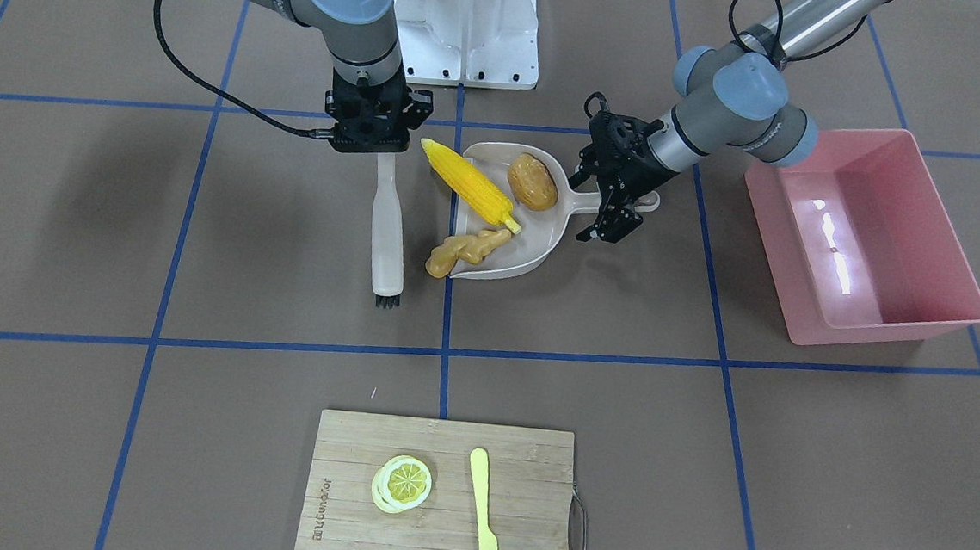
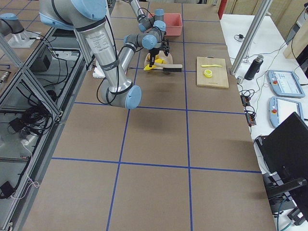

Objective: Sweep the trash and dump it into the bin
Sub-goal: 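Sweep the corn, potato and ginger into the dustpan with the right brush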

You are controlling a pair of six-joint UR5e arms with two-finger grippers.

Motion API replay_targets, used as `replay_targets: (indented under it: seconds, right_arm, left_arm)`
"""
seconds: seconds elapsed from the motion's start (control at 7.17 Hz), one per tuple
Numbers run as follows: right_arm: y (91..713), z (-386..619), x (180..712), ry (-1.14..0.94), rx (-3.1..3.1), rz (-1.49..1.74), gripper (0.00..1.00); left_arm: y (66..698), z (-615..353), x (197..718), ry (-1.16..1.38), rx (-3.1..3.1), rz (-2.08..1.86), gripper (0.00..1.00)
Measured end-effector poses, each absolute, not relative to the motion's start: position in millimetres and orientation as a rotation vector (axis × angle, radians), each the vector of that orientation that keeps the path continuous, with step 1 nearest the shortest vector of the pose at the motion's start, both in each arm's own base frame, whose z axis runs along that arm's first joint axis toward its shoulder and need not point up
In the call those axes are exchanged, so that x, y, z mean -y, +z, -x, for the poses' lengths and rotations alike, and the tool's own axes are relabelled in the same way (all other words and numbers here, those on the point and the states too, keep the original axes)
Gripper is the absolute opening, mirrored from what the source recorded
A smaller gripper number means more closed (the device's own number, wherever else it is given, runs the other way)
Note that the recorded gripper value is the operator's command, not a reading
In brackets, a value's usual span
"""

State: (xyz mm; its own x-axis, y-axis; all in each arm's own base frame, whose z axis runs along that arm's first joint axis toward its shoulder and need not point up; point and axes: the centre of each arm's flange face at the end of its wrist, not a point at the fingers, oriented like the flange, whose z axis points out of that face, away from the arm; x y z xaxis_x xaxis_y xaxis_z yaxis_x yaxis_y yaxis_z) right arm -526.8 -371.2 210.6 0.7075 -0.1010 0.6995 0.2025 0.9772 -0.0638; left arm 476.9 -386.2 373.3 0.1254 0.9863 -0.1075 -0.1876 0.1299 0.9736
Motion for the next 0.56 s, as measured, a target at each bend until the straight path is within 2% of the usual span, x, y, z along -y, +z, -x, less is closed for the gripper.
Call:
replay_targets:
  seconds: [0.56]
  right_arm:
    - [201.9,565.3,334.2,-0.250,0.770,0.168,0.00]
  left_arm:
    - [373.7,-477.1,386.2,1.125,-1.036,-1.032,0.97]
